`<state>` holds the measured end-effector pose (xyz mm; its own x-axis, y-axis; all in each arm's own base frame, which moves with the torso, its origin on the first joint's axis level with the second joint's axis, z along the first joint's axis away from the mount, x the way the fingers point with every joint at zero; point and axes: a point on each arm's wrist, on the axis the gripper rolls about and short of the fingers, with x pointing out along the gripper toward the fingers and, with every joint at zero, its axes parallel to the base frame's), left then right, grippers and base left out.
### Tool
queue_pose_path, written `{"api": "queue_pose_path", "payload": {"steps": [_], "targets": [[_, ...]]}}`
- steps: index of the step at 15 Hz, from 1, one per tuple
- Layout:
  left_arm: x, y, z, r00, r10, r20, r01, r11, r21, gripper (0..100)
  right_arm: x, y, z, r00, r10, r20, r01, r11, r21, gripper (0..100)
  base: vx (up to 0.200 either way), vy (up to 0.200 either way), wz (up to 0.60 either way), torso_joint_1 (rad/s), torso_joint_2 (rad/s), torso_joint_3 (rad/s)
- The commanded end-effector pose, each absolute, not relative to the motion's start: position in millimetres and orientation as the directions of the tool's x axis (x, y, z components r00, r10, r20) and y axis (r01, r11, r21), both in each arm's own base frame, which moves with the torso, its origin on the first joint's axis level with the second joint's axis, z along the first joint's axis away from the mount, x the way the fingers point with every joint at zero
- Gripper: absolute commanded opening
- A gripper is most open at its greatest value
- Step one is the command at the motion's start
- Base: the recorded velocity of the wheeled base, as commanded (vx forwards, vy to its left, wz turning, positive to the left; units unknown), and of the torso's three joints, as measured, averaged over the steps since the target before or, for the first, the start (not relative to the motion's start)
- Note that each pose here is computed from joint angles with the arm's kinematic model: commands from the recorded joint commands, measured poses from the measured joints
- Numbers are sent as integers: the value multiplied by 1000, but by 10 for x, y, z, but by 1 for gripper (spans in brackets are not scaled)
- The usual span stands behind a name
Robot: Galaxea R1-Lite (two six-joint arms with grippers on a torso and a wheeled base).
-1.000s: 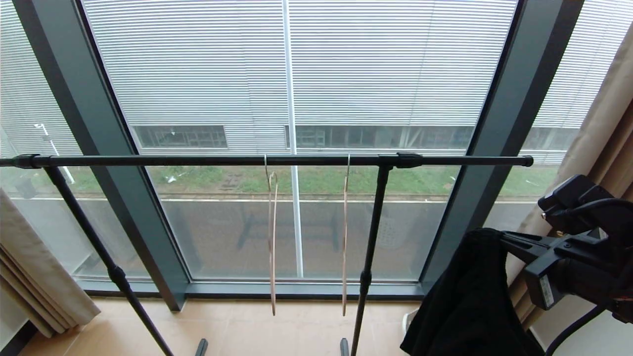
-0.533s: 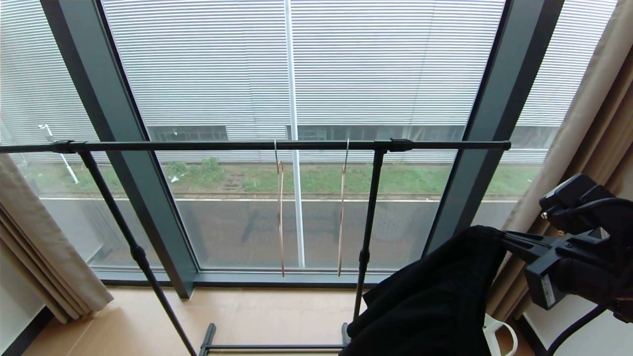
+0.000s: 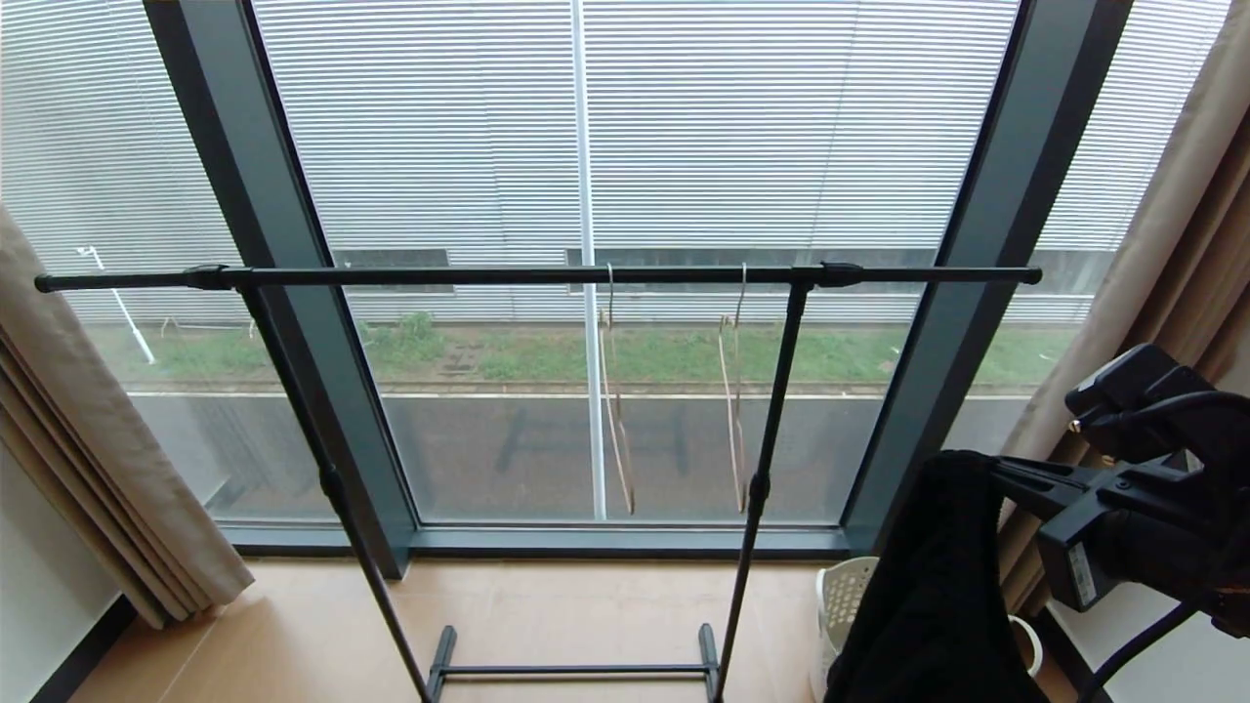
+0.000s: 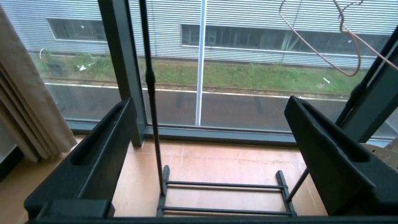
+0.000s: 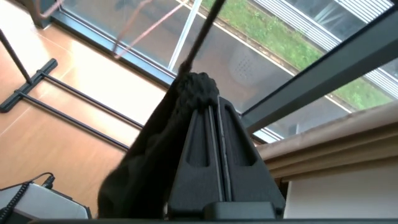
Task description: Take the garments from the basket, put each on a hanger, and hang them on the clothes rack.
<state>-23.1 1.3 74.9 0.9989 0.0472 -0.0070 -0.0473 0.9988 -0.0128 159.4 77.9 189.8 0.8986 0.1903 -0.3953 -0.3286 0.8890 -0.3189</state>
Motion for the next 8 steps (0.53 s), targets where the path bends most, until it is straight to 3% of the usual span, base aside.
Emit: {"api": "queue_pose_path", "payload": {"steps": [1,8], "targets": [[-229,13,748,999,48,-9,-48,999,-13,100,1599,784,1890,897,191,-399,-331,888,-319,0,-200,0,0,-2,-2,2],[-229,13,750,999,49,-8,-49,999,-13,100,1597,783,1885,896,190,-400,-331,888,-320,0,-200,0,0,3,4,3]]}}
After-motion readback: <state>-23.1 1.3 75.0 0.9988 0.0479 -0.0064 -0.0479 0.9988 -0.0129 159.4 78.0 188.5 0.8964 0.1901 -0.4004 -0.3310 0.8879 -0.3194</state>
